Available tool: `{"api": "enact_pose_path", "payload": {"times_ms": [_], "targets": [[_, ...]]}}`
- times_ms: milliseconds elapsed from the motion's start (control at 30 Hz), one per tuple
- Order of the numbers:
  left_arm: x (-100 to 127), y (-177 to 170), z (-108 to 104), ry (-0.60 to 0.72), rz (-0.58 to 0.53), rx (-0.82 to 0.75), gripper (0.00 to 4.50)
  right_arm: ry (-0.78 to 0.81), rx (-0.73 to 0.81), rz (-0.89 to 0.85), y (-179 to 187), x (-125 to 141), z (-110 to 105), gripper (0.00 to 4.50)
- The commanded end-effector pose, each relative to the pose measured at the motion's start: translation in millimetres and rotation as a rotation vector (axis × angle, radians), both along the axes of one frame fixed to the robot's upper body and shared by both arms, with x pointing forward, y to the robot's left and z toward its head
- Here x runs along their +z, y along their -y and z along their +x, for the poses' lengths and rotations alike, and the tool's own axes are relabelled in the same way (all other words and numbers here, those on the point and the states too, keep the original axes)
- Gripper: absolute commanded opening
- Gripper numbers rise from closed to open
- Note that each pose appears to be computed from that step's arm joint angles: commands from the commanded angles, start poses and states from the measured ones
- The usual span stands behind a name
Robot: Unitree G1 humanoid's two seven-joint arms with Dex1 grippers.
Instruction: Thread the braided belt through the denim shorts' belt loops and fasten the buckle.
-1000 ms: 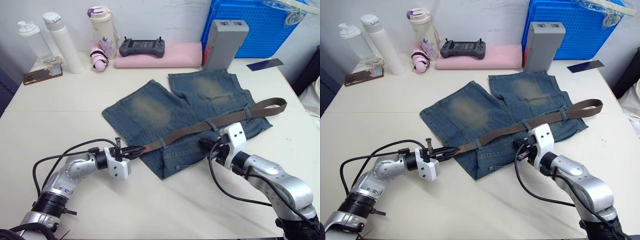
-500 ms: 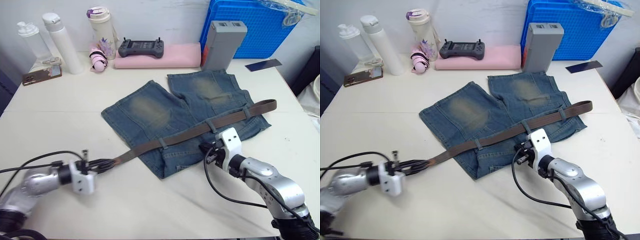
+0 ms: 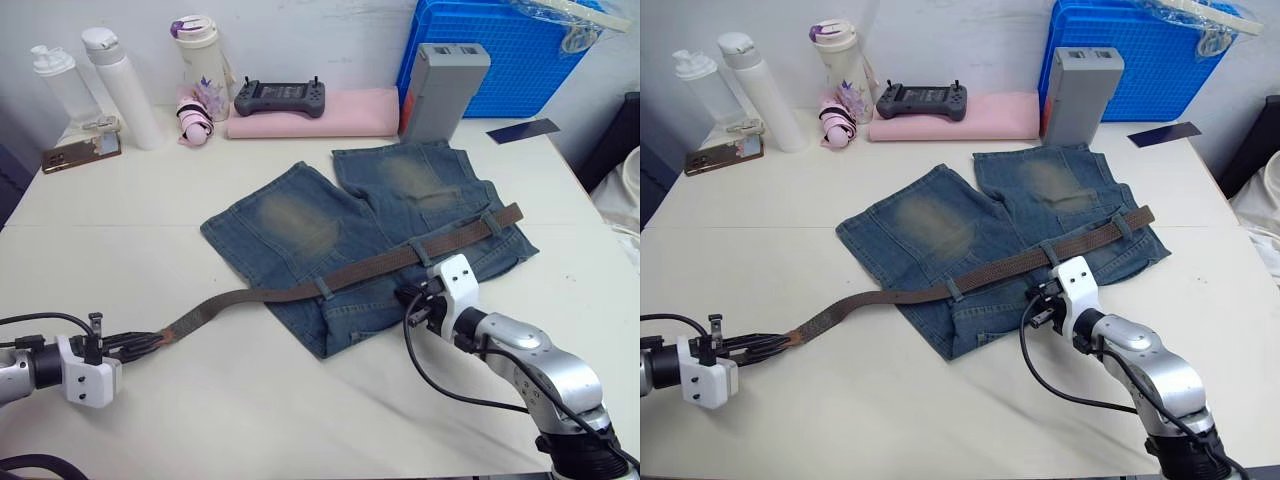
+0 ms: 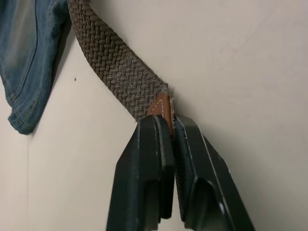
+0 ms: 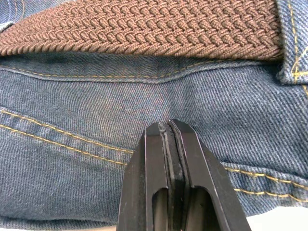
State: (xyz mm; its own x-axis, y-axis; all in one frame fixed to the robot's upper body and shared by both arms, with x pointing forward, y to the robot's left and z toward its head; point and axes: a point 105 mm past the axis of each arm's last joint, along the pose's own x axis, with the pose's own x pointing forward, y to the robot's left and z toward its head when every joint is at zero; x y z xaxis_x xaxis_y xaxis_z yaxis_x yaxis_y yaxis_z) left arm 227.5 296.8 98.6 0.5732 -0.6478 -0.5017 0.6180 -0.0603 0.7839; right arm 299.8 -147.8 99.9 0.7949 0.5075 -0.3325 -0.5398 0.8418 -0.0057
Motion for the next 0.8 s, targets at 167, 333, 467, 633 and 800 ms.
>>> {"api": "enact_pose_path", "payload": {"times_ms": [167, 333, 467, 633, 800], "targets": [[28.8, 36.2, 11.0, -0.089, -0.158, -0.01, 3.97, -0.035, 0.007, 0.047, 1.3, -0.3, -2.1, 0.99], [49.2, 62.7, 9.5, -0.233, -0.259, -0.033, 4.5, -0.012, 0.049, 0.08, 1.6, 12.2, -5.3, 3.39], [67.8, 108.7, 5.2, -0.402, -0.442, -0.1, 4.5, 0.029, 0.09, 0.149, 4.5, 35.6, -8.9, 4.43], [77.1, 168.1, 8.2, -0.542, -0.617, -0.211, 4.5, 0.078, 0.222, 0.279, 1.4, 73.2, -25.6, 4.43], [57.2, 223.7, 24.0, -0.57, -0.61, -0.307, 4.5, 0.119, 0.313, 0.251, 5.8, 91.3, -42.8, 4.43]]}}
